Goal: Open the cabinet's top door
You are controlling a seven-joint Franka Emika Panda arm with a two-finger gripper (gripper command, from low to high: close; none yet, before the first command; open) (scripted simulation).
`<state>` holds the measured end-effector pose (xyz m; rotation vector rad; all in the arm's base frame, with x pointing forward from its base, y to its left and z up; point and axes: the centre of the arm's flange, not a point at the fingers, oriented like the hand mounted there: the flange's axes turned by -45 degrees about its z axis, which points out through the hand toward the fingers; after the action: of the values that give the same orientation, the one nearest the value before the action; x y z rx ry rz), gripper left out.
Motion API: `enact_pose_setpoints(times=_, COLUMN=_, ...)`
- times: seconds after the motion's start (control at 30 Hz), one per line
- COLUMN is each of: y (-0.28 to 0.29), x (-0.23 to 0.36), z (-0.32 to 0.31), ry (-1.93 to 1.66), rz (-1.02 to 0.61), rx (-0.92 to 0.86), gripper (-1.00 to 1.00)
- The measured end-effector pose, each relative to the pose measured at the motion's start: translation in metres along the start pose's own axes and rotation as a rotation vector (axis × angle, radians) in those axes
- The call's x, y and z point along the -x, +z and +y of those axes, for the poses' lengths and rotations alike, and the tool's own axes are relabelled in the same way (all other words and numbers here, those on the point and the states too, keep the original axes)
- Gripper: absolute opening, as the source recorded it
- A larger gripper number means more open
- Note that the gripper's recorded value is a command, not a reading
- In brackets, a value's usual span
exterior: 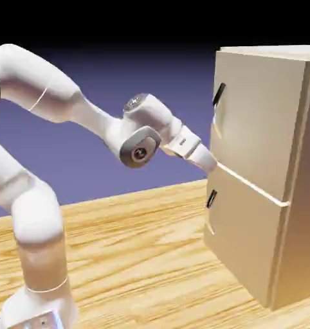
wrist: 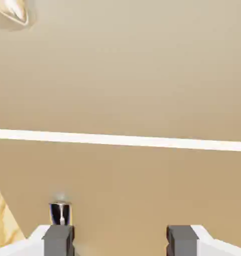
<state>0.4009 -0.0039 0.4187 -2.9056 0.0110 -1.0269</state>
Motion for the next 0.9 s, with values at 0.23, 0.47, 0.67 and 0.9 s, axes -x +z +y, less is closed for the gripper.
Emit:
enact_pose_setpoints(times=0.23, y=0.09, x=0.062, z=0.023, ry=0.189, rz=-0.301, rx=-0.046, gripper=0.0)
enact_pose_setpoints(times=0.47, y=0.15, x=0.139, z=0.049, ry=0.345, rz=-0.552, rx=0.015, gripper=0.0)
enact_pose_setpoints(times=0.67, y=0.173, x=0.195, z=0.08, ry=0.453, rz=-0.681, rx=0.138, gripper=0.0)
enact_pose_setpoints(times=0.9, y=0.172, x=0.226, z=0.124, ry=0.541, rz=-0.694, rx=0.324, gripper=0.0)
